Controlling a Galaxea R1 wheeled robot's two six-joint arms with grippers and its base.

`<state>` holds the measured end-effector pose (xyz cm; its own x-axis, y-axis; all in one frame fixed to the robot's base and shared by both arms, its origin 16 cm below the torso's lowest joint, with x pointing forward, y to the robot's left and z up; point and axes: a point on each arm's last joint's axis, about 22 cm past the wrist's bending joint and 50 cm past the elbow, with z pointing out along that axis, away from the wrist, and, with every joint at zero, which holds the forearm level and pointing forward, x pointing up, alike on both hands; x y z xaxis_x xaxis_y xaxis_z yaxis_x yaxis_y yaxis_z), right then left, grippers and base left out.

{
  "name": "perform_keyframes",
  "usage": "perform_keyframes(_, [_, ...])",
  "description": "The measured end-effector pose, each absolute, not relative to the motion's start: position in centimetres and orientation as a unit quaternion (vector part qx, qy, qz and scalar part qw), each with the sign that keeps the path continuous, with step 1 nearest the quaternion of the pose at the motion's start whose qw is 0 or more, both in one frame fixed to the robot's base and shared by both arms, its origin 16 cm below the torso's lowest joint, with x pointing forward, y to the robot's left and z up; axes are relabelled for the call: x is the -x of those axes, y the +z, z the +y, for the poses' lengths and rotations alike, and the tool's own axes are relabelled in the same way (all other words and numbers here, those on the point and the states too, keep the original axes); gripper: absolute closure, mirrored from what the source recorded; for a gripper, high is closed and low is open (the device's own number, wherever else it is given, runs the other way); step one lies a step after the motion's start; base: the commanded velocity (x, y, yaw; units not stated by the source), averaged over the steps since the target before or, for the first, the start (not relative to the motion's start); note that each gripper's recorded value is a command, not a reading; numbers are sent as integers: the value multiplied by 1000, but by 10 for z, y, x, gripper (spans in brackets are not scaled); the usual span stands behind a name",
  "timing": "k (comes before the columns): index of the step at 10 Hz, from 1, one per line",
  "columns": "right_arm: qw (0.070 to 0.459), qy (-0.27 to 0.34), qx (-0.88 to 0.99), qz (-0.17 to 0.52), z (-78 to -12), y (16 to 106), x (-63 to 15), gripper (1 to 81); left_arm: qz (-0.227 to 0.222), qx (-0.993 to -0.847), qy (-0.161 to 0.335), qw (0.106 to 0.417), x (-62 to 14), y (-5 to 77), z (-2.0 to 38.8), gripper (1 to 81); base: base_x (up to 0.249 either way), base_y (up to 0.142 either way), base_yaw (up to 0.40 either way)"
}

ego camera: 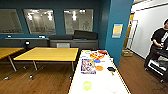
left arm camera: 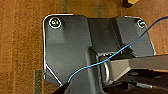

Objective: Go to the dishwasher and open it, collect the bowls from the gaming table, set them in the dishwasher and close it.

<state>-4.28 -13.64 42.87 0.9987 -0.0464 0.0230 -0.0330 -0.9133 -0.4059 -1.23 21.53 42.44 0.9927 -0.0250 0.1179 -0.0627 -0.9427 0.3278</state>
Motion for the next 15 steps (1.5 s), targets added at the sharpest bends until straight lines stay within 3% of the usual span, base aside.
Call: perform_keyframes(15, [198,-21,980,21,-152,427,37,10,-21,-983,60,172,8,425,208,10,27,0,0])
